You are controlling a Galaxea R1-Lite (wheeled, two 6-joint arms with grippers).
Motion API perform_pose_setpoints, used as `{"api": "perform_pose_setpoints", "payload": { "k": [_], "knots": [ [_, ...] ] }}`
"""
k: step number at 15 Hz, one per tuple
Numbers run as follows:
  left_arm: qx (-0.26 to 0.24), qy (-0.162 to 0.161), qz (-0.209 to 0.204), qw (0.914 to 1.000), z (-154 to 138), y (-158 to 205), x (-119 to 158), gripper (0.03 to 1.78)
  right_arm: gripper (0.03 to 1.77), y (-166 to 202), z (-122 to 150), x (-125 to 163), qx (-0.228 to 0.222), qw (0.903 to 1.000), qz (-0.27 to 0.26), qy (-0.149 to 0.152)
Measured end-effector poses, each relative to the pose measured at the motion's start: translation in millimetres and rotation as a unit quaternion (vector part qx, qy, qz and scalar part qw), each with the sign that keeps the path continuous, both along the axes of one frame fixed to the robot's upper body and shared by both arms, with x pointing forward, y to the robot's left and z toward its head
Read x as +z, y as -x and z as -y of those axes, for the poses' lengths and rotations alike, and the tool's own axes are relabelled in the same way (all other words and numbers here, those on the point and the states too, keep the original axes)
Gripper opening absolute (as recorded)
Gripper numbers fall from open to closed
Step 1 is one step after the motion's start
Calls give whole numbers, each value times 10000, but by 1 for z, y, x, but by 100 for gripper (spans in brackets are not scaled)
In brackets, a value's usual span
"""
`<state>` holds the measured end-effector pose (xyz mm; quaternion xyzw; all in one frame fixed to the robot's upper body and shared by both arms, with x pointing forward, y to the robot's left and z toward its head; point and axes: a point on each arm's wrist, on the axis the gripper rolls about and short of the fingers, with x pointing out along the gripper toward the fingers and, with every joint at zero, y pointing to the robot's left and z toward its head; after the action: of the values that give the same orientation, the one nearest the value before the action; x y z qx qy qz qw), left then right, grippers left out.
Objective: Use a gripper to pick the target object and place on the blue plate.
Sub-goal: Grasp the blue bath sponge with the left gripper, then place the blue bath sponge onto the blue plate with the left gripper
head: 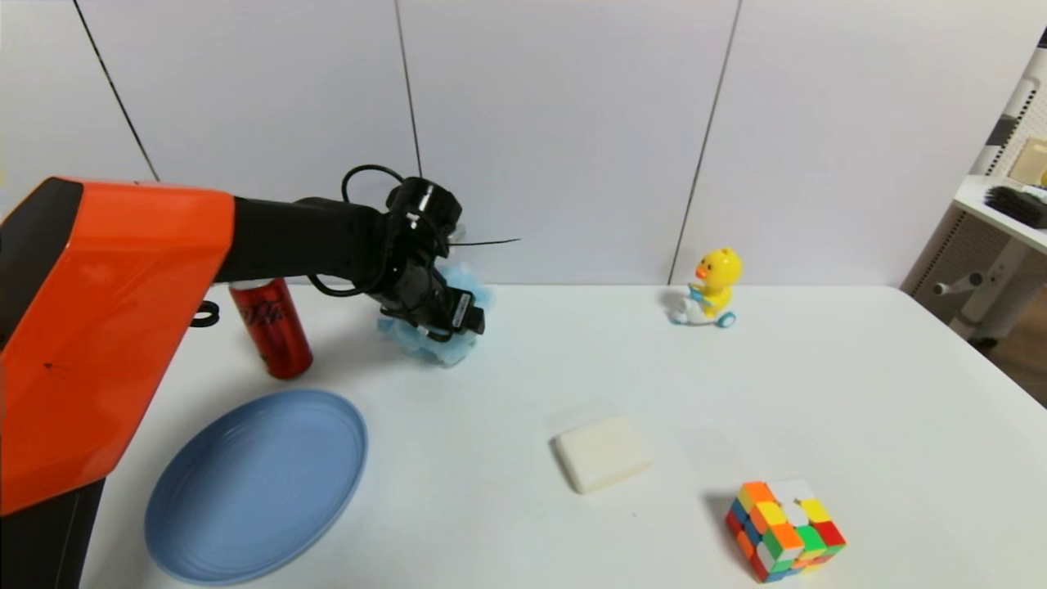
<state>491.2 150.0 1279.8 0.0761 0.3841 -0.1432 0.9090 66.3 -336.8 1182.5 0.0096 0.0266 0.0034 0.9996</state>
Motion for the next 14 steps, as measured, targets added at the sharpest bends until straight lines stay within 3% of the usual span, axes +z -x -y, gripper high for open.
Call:
{"api": "perform_pose_setpoints", "payload": {
  "k": [3,7,11,13,14],
  "knots": [
    [-14,86,188,9998,2,-5,-1,169,170,0,0,0,-5,10000,0,-2],
    [-11,96,210,9997,3,-7,-3,112,170,0,0,0,-6,10000,-4,-2],
    [-11,109,250,9996,3,-7,-1,75,170,0,0,0,-2,10000,-2,0],
    [-37,128,342,9993,0,-2,9,33,170,0,0,0,-4,10000,-2,0],
    [-47,157,415,9990,-2,2,18,32,170,0,0,0,-4,10000,0,-2]
  ]
}}
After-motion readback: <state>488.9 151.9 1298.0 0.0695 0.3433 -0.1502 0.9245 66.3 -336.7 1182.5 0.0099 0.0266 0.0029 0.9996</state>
